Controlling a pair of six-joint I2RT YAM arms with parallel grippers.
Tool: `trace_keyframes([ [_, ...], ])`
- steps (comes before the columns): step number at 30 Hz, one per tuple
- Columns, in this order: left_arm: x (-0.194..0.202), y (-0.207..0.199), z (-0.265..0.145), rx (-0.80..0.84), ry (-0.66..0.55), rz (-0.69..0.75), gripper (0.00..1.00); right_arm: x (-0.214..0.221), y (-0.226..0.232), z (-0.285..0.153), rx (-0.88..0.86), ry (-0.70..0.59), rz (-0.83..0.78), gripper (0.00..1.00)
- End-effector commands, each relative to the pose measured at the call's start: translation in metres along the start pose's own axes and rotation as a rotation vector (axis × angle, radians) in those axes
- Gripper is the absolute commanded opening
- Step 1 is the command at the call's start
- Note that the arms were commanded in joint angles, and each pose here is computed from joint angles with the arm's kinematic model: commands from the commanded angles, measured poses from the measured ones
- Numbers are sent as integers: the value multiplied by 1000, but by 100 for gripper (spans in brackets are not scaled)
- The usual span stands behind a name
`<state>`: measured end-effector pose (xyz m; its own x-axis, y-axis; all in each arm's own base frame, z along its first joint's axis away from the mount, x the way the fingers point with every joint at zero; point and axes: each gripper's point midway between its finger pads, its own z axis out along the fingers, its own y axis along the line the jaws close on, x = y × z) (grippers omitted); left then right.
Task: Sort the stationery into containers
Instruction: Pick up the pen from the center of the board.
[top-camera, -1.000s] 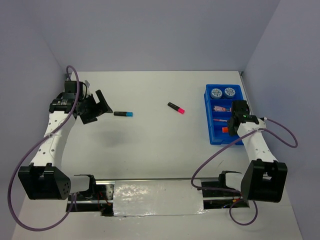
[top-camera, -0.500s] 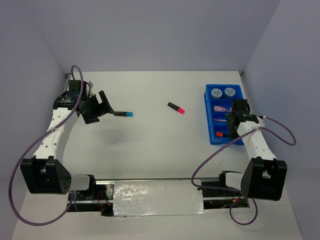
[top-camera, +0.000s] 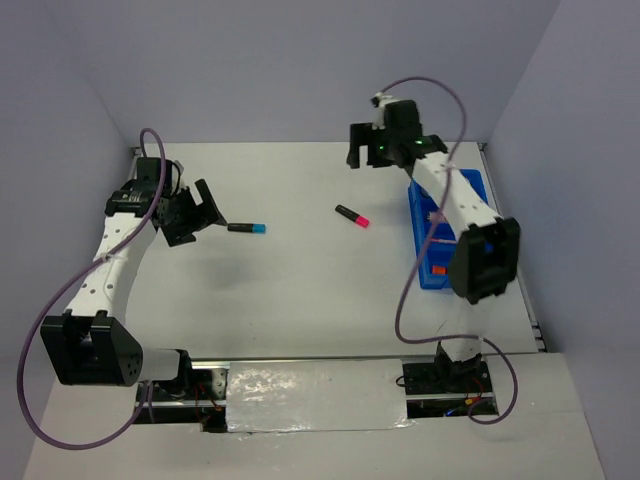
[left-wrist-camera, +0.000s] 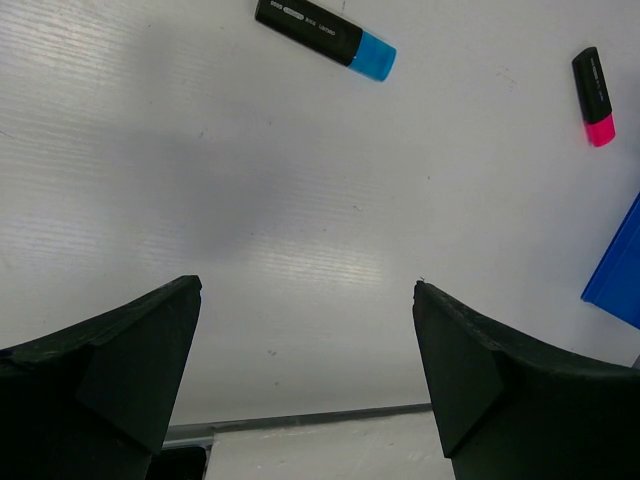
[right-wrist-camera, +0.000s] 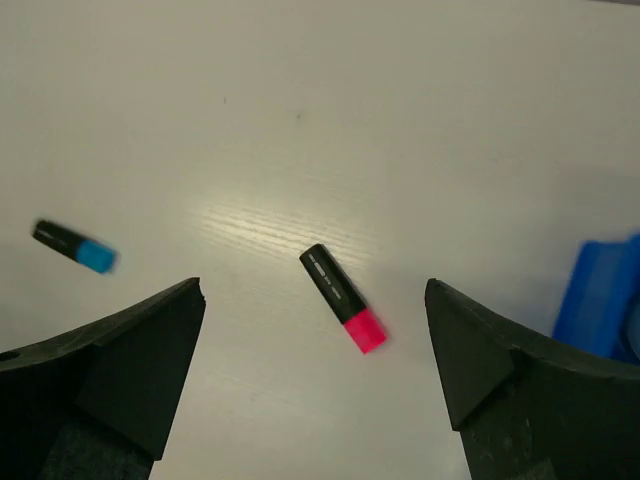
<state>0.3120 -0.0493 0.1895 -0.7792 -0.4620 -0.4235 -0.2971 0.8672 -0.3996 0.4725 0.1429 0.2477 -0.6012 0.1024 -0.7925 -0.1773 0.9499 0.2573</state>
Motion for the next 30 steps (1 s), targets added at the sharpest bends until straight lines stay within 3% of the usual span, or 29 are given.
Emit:
trace_keyframes([
  [1,-10,-12,-15,39,-38,16,99,83,4,46,-88,331,-325,98],
  [6,-7,-10,-15,34,-26,29,99,88,28,88,-86,364,-518,99],
  [16,13,5,-5,-6,25,27,99,169,14,123,-100,561,-502,93],
  [23,11,-2,-2,33,34,39,99,196,5,133,-99,625,-482,84],
  [26,11,-3,1,35,45,49,99,208,0,135,-91,664,-476,76],
  [28,10,-2,2,36,45,56,99,214,-10,135,-39,678,-477,64],
  [29,10,-4,2,42,43,58,99,216,-11,134,-31,683,-474,58],
  [30,11,-4,3,48,46,58,99,222,-12,131,-32,702,-471,44],
])
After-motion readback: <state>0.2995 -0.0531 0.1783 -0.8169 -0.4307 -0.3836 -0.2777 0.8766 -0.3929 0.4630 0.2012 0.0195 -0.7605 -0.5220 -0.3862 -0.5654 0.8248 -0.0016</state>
